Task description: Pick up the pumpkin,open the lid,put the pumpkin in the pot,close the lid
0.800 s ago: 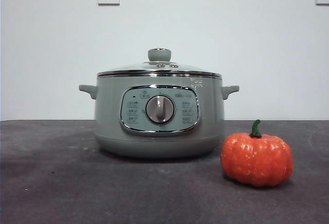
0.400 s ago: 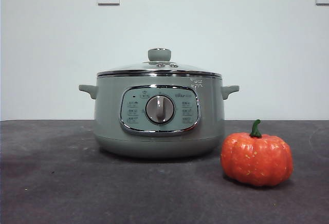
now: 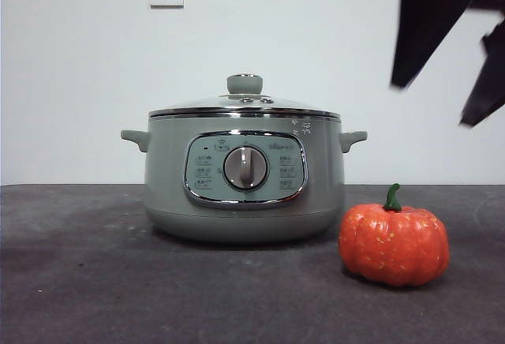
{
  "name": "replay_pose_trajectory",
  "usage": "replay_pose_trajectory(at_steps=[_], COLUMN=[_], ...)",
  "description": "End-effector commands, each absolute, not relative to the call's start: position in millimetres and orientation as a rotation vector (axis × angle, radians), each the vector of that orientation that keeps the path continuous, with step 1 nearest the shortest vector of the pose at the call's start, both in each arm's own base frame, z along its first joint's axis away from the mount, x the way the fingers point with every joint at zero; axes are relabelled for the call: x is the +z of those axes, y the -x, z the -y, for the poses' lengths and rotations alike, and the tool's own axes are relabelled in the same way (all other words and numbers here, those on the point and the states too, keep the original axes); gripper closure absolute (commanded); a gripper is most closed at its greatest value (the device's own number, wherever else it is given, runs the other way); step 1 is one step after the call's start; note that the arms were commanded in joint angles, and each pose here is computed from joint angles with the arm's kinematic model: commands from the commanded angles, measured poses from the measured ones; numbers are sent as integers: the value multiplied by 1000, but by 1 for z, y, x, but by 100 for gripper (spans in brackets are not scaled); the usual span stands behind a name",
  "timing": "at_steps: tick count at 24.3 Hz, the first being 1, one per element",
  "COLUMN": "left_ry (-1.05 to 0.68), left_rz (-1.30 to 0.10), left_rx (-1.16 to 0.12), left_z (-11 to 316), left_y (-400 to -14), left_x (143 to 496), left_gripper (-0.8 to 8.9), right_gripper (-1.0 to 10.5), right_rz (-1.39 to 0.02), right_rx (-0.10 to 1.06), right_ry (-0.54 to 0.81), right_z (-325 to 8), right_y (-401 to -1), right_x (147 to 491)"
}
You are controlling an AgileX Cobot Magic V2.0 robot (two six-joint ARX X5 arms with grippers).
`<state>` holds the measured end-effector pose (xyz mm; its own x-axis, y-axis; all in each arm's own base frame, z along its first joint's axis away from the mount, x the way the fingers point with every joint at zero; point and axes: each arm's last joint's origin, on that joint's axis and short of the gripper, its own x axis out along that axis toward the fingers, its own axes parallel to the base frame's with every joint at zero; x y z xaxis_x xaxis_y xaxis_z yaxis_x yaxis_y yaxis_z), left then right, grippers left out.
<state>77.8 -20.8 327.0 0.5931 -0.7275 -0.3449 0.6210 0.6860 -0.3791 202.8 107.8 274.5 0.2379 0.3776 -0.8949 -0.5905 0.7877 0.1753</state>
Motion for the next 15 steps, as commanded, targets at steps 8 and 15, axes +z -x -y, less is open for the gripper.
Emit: replay_pose_trajectory(at_steps=[8,15], left_ry=[230,230], left_rz=[-494,-494], left_rx=[-790,-789], left_z=[21,21], left_y=[-78,-78], left_x=[329,328], left_gripper=[61,61], right_gripper=[254,254], right_rz=[-1266,-1326], right_rx=[601,592], right_ry=[318,322], right_z=[-145,-154], right_y=[-237,-251], right_x=[219,191])
